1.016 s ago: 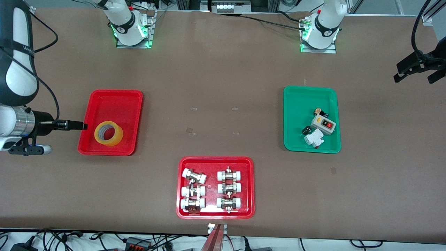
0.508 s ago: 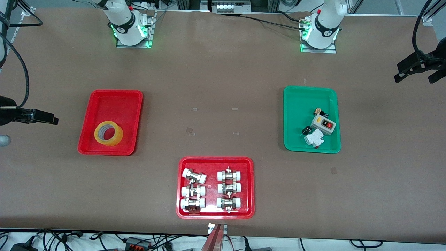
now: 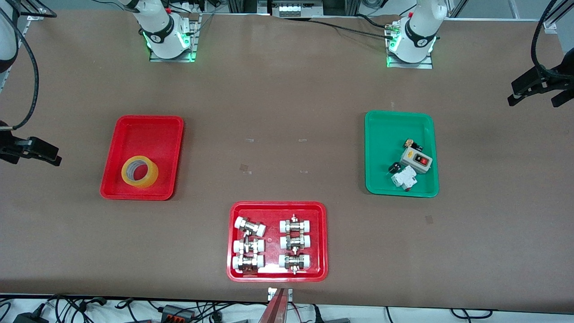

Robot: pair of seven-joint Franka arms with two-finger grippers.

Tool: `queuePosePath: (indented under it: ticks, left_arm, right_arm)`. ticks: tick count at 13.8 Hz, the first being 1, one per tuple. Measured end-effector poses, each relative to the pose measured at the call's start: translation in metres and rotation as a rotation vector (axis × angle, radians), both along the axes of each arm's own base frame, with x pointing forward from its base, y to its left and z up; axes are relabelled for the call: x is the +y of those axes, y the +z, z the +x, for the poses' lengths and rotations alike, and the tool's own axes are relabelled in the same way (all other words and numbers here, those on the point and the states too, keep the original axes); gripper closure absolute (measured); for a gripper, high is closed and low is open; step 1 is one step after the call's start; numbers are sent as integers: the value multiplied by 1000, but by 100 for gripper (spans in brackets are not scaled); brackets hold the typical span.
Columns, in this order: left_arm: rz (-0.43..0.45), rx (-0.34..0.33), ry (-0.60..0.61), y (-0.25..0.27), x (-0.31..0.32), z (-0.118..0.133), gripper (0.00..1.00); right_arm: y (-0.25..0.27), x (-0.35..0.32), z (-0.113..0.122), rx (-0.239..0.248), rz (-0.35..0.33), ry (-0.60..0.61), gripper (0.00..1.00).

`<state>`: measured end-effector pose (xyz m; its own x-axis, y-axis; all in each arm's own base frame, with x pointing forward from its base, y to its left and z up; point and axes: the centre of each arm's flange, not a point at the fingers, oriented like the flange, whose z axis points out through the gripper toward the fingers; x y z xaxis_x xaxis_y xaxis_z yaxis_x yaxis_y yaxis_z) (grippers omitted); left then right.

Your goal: Left arm passes tape to right arm into tray

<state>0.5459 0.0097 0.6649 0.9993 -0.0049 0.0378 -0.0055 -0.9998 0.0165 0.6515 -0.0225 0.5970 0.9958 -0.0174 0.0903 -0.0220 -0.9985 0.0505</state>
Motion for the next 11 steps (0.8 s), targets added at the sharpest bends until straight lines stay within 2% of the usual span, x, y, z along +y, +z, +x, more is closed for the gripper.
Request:
queuePosePath:
  ticks: [11]
  left_arm:
    - [0, 0, 13, 0, 7, 0, 0]
  right_arm:
    - [-22, -7, -64, 41, -3, 16, 0]
